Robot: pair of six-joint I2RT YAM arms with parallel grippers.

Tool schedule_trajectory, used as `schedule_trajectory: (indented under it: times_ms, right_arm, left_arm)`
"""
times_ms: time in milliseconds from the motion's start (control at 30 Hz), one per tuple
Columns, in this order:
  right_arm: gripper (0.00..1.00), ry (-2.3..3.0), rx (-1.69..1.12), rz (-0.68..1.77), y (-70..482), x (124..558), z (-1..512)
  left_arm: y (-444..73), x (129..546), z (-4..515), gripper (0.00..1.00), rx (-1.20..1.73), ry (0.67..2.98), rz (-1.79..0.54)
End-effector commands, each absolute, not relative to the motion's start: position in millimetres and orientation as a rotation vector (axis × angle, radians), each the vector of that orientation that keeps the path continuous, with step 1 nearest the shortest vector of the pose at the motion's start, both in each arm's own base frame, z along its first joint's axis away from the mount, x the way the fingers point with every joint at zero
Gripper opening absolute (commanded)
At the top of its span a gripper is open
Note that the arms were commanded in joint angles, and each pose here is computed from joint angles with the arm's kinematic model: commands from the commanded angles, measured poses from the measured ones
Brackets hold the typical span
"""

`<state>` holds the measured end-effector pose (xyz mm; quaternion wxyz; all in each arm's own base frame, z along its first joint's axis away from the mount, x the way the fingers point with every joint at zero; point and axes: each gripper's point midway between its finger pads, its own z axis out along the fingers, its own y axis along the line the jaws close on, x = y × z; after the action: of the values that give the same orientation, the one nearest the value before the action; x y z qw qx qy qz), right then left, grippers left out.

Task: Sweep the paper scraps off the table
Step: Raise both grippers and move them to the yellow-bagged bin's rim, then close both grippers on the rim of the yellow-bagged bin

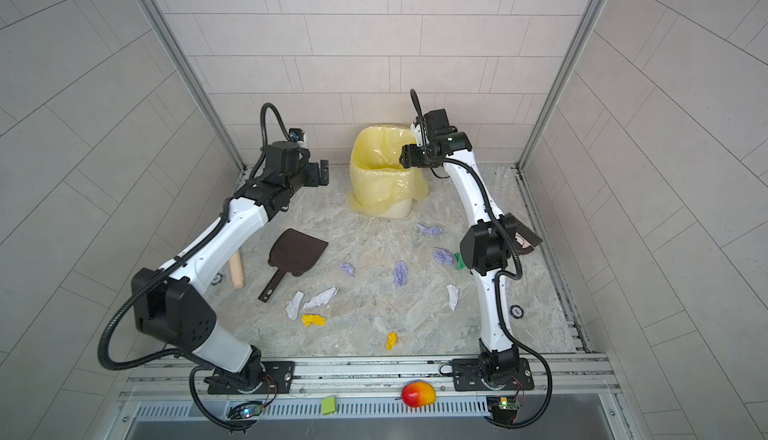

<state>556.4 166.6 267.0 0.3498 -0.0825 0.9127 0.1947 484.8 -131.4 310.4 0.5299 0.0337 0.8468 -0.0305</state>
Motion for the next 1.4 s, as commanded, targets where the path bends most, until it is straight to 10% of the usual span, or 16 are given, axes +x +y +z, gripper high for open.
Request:
schedule_trajectory:
  times_ms: [0,667,1000,1367]
  right_arm:
    - [0.76,2.326,-0.211,0.471,158,548,294]
    - [0.83,2.274,-0.127,0.429,129,491,348]
    - [0.84,2.309,-0.11,0.443,128,479,327]
    - [0.84,2.292,-0.096,0.441,124,467,333]
  left_arm:
    - [-159,495,312,0.98,0.117,2.083,-0.106]
    - [-219,555,266,0.5,0.028,2.294,-0.205]
    - [-213,562,271,0.02,-0.047,2.263,-0.184]
    - [-159,555,295,0.0,-0.233,2.18,0.044]
